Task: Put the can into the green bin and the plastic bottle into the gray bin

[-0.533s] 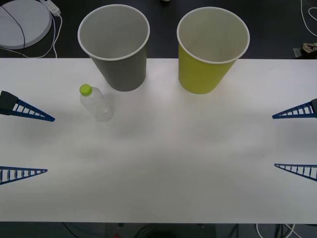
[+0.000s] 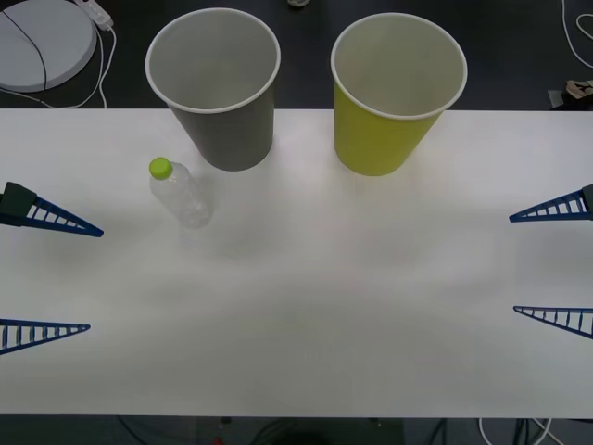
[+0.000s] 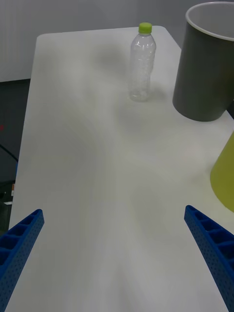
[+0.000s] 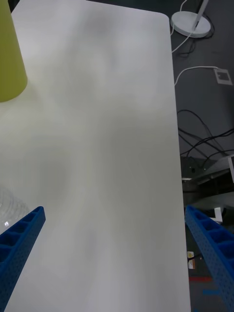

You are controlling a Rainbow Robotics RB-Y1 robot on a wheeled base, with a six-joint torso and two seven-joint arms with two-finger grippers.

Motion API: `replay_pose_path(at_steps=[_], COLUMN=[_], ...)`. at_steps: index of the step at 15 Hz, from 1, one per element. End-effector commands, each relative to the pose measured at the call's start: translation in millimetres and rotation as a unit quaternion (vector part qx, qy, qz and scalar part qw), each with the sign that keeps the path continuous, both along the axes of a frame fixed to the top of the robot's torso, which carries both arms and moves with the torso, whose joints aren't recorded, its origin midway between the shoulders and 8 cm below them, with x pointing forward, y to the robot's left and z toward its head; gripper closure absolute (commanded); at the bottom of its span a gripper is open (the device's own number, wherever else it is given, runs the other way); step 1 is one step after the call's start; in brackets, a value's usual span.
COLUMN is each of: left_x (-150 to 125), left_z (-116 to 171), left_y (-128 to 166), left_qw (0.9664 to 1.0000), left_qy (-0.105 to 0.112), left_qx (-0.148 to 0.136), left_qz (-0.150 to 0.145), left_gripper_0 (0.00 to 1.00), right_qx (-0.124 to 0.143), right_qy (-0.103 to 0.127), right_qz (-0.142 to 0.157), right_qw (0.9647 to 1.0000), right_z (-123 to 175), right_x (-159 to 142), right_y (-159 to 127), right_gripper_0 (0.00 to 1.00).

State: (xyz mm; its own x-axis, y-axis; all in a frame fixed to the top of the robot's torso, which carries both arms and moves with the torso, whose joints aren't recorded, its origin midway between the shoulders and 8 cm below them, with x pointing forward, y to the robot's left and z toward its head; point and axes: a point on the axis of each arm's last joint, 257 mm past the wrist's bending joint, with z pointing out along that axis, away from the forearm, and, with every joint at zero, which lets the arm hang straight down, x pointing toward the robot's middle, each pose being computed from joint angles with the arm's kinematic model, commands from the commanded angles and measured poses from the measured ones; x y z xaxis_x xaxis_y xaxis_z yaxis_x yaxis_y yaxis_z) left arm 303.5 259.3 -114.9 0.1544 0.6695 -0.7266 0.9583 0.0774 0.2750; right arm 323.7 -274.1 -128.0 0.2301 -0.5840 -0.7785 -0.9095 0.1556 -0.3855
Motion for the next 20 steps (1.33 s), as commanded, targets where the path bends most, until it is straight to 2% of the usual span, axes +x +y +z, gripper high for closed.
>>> replay_pose_path(at_steps=[1,5,9,14,15,18,20], left_x=[11.6,28.8,41.7,57.0,60.8,75.1,84.5], left_z=[2.0,3.5,-5.9,-19.0,-21.2,-36.6,-42.1], left_y=[5.9,16.7,21.6,32.3,32.5,25.9,23.2], left_qw=[0.9997,0.9971,0.9887,0.9800,0.9779,0.9691,0.9619], left_qy=[-0.005,-0.009,-0.018,-0.050,-0.054,-0.061,-0.069], left_qx=[-0.009,-0.032,-0.077,-0.087,-0.091,-0.110,-0.123], left_qz=[0.024,0.069,0.127,0.172,0.180,0.212,0.234], left_gripper_0=[0.00,0.00,0.00,0.00,0.00,0.00,0.00], right_qx=[0.000,0.000,0.000,0.000,0.000,0.000,0.000], right_qy=[0.000,0.000,0.000,0.000,0.000,0.000,0.000], right_qz=[0.000,0.000,0.000,0.000,0.000,0.000,0.000], right_qw=[1.0000,1.0000,1.0000,1.0000,1.0000,1.0000,1.0000], right_z=[0.0,0.0,0.0,0.0,0.0,0.0,0.0], right_x=[0.0,0.0,0.0,0.0,0.0,0.0,0.0], right_y=[0.0,0.0,0.0,0.0,0.0,0.0,0.0], right_gripper_0=[0.00,0.00,0.00,0.00,0.00,0.00,0.00])
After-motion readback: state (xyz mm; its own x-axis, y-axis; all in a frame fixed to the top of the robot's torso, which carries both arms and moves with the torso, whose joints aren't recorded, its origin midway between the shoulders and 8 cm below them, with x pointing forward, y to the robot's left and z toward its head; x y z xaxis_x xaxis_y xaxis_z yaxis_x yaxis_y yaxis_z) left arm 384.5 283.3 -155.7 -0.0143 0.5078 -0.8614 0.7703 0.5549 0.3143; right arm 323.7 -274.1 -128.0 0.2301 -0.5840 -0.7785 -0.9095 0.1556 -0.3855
